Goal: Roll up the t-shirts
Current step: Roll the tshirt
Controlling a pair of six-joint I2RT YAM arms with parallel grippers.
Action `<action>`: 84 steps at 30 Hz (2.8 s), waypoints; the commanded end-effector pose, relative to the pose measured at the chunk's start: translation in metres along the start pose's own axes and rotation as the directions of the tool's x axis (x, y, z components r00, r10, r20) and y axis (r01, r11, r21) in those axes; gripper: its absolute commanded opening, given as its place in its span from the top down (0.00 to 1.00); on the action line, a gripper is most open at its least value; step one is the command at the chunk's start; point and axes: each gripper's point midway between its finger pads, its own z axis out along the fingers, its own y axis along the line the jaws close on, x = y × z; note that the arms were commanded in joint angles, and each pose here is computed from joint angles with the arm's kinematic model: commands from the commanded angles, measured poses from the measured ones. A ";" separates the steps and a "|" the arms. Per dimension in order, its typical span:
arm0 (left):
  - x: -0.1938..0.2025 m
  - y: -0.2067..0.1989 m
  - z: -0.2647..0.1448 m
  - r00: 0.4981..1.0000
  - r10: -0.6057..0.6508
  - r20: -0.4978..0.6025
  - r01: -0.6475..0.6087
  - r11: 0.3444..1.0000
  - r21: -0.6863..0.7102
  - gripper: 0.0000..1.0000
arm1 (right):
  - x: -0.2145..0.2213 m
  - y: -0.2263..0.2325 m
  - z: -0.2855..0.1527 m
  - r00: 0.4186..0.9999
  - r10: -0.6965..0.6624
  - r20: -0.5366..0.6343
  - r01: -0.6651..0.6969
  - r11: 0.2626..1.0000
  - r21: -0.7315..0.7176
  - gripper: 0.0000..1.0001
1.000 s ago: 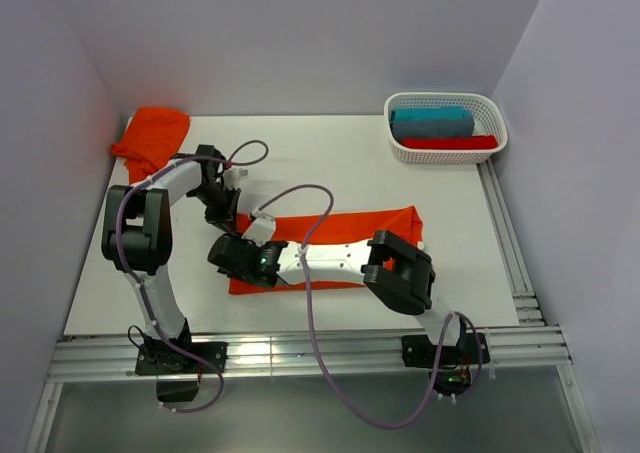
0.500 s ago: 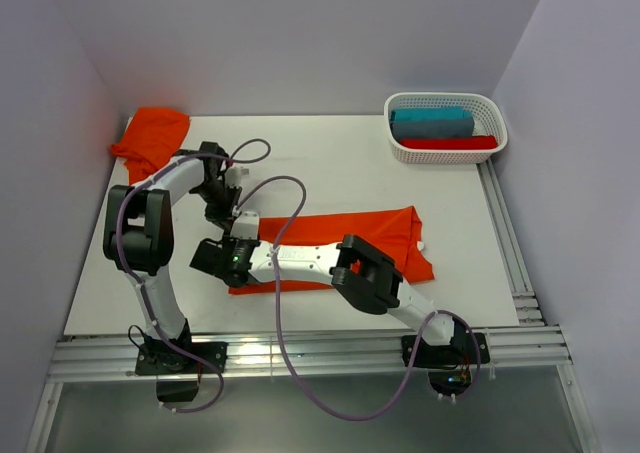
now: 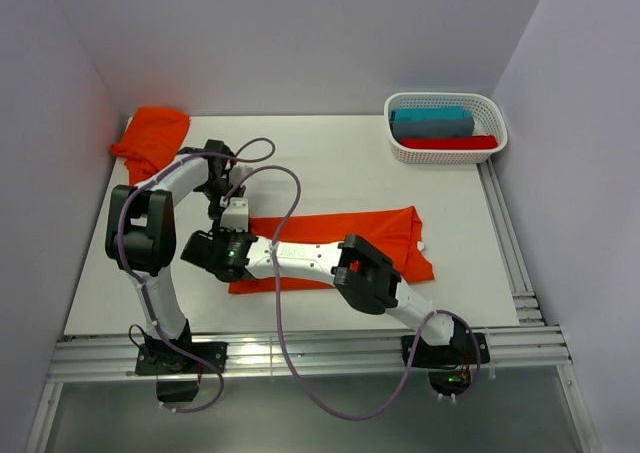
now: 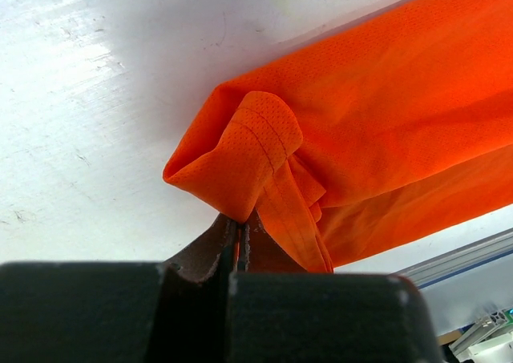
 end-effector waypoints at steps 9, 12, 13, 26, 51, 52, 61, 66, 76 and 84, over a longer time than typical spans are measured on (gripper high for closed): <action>-0.006 -0.009 -0.009 1.000 0.014 0.018 -0.014 1.000 -0.004 1.00 | -0.006 0.010 0.016 0.994 -0.061 0.087 0.059 0.998 0.026 0.51; -0.005 -0.009 -0.009 1.000 0.015 0.016 -0.015 1.000 -0.007 1.00 | -0.005 0.012 0.021 0.994 -0.069 0.081 0.067 0.997 0.028 0.51; -0.005 -0.009 -0.008 1.000 0.017 0.016 -0.016 1.000 -0.010 1.00 | -0.005 0.010 0.021 0.994 -0.077 0.077 0.075 0.996 0.039 0.51; -0.006 -0.007 -0.007 1.000 0.016 0.006 -0.016 1.000 -0.021 1.00 | 0.019 -0.004 0.031 0.993 -0.117 0.012 0.115 0.989 0.088 0.52; -0.028 -0.014 -0.012 0.998 0.040 0.044 -0.040 0.999 0.002 0.78 | 0.018 -0.004 0.021 0.975 0.149 -0.165 -0.176 0.971 -0.161 0.90; -0.030 -0.017 -0.015 0.997 0.048 0.054 -0.049 0.999 0.018 0.76 | 0.025 -0.009 0.025 0.968 0.178 -0.177 -0.210 0.961 -0.179 0.90; -0.046 -0.040 -0.054 0.983 0.109 0.151 -0.126 0.986 0.109 0.44 | 0.017 -0.010 0.011 0.839 0.410 -0.357 -0.529 0.767 -0.363 0.91; -0.032 -0.037 -0.062 0.981 0.097 0.167 -0.129 0.973 0.191 0.45 | 0.009 -0.007 0.006 0.749 0.498 -0.437 -0.659 0.629 -0.413 0.92; 0.004 -0.022 -0.030 0.987 0.095 0.128 -0.130 0.944 0.304 0.49 | 0.017 -0.027 0.005 0.594 0.594 -0.543 -0.805 0.427 -0.412 0.92; 0.016 -0.018 0.010 0.998 0.039 0.059 -0.057 0.936 0.349 0.50 | 0.016 -0.030 0.004 0.535 0.618 -0.576 -0.844 0.351 -0.406 0.92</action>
